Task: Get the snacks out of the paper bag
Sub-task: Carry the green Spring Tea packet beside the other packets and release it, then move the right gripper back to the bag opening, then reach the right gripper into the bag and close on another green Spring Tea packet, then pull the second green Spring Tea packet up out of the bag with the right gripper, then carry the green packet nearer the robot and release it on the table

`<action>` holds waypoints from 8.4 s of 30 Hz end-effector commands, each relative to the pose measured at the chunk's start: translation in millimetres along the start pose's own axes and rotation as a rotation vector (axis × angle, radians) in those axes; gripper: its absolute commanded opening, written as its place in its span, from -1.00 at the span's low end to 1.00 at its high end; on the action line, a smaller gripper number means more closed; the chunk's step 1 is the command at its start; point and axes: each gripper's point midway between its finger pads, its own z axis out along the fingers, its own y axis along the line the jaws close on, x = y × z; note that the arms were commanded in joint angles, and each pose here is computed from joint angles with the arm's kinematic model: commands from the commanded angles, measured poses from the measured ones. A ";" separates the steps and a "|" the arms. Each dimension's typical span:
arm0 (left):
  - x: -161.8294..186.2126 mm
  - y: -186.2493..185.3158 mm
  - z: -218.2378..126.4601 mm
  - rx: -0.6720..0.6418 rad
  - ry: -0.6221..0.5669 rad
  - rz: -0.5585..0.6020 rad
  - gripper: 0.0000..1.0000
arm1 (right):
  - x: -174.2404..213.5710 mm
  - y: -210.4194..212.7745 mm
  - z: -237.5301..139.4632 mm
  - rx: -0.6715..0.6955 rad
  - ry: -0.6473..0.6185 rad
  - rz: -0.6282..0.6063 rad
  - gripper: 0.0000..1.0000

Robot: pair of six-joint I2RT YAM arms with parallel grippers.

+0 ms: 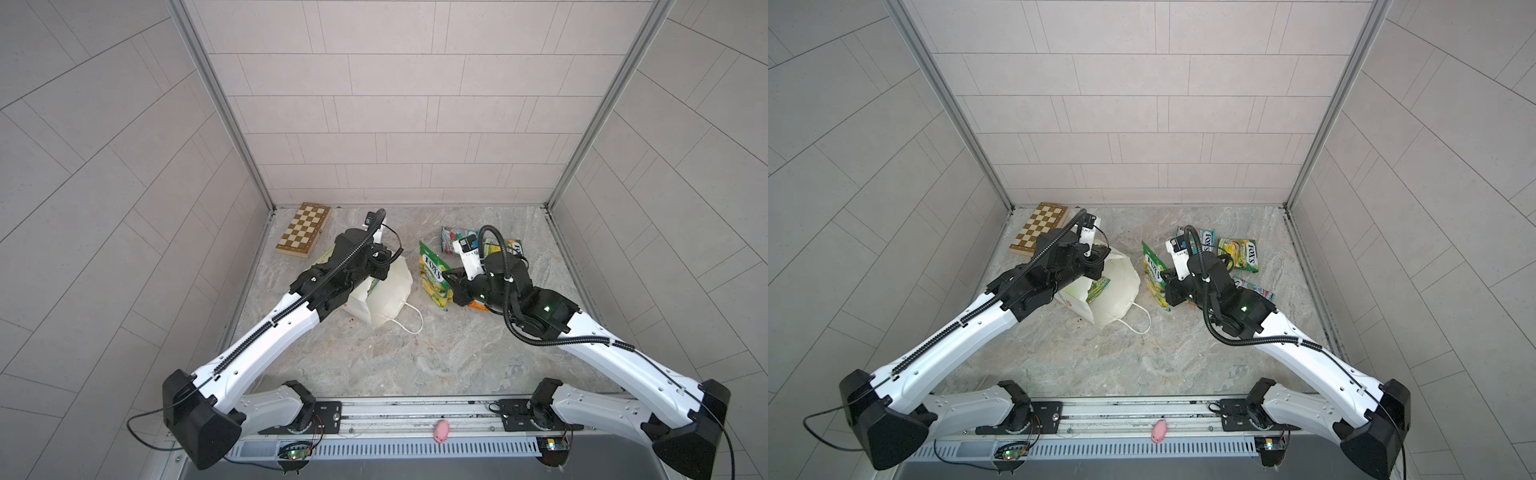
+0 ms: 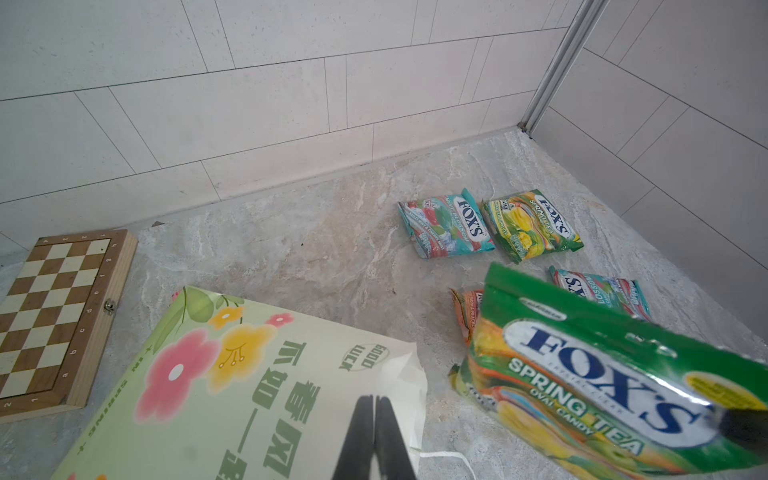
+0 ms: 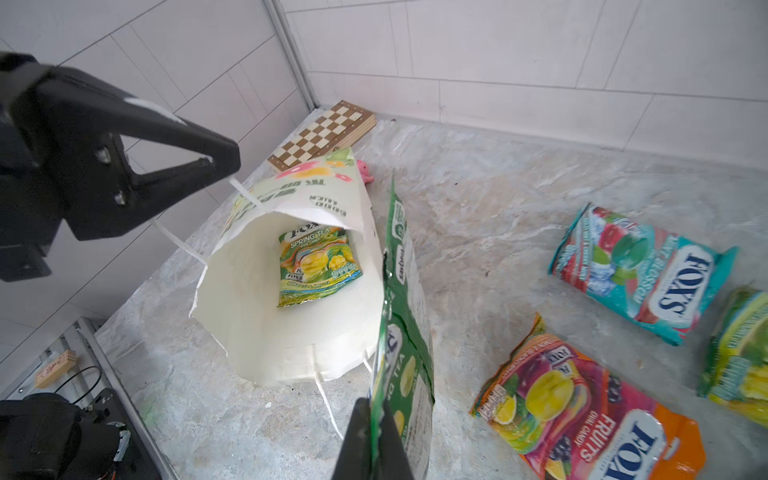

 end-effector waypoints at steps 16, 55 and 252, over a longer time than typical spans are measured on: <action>-16.5 -4.1 -14.0 0.027 -0.052 0.003 -1.00 | -28.4 -40.8 86.1 -0.021 0.091 0.049 -1.00; -13.7 -21.5 -13.9 0.128 -0.030 0.025 -1.00 | -17.3 -179.0 190.6 0.246 0.304 0.187 -0.22; -30.2 20.1 -34.5 -0.080 -0.163 -0.118 -1.00 | 122.5 -1.4 -21.5 -0.160 0.326 0.337 -1.00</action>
